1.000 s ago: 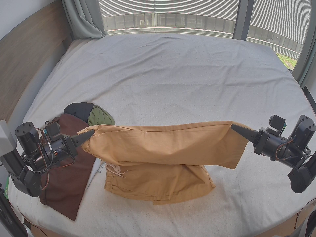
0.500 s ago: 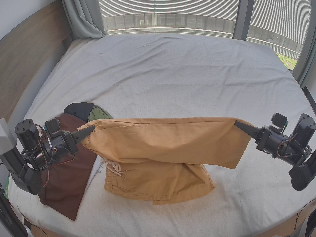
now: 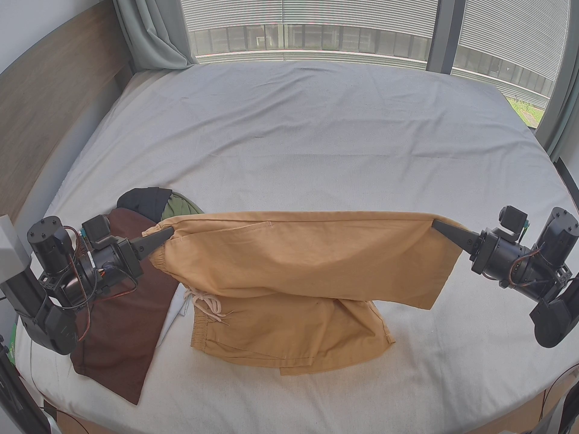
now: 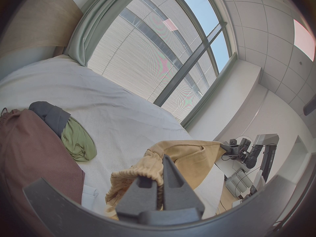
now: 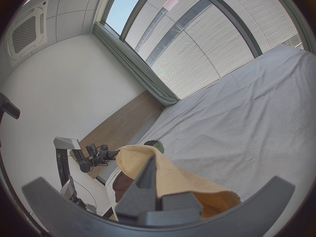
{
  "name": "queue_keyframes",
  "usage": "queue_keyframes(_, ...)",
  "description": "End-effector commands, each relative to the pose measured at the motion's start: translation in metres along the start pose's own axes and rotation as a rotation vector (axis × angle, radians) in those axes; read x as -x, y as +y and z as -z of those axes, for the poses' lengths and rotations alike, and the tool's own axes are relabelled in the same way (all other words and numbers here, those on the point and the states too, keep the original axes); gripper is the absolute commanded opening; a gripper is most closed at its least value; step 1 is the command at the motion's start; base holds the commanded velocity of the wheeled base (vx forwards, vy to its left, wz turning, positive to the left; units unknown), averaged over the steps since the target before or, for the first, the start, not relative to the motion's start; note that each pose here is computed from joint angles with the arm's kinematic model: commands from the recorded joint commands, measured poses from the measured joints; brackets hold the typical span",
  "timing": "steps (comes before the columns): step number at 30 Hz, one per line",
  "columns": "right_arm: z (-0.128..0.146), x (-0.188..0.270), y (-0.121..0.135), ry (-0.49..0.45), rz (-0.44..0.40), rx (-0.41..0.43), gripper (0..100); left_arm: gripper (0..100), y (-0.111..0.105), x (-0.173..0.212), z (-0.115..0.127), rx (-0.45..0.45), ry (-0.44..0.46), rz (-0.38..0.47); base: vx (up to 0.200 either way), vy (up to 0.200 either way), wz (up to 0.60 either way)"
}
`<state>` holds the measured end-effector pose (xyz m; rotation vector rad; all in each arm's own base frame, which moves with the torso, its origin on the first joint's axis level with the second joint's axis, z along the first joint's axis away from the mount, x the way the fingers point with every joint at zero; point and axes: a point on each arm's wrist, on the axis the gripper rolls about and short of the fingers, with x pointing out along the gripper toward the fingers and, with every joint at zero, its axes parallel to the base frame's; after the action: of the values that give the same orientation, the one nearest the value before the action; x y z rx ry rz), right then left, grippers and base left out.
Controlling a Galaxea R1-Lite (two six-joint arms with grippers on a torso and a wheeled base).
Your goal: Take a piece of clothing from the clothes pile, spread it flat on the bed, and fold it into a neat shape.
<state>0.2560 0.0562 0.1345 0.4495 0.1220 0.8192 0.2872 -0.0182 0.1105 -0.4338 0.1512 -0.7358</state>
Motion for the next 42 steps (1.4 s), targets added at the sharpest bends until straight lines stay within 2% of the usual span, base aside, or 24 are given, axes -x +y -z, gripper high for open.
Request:
queue_keyframes(1, -0.001, 0.0, -0.001, -0.002, 0.003, 0.001, 0, 0, 0.001, 0.0, 0.0, 0.002, 0.0, -0.002, 0.0, 0.0, 0.0)
queue_keyframes(34, -0.002, 0.002, -0.008, -0.008, 0.026, 0.007, 0, 0, 0.008, -0.001, 0.0, 0.005, -0.005, -0.017, 0.0, 0.0, 0.0)
queue_keyframes(42, -0.007, -0.008, -0.014, -0.024, 0.016, 0.017, 0, 0, 0.008, -0.006, -0.002, 0.002, -0.032, -0.047, 0.0, 0.0, 0.0)
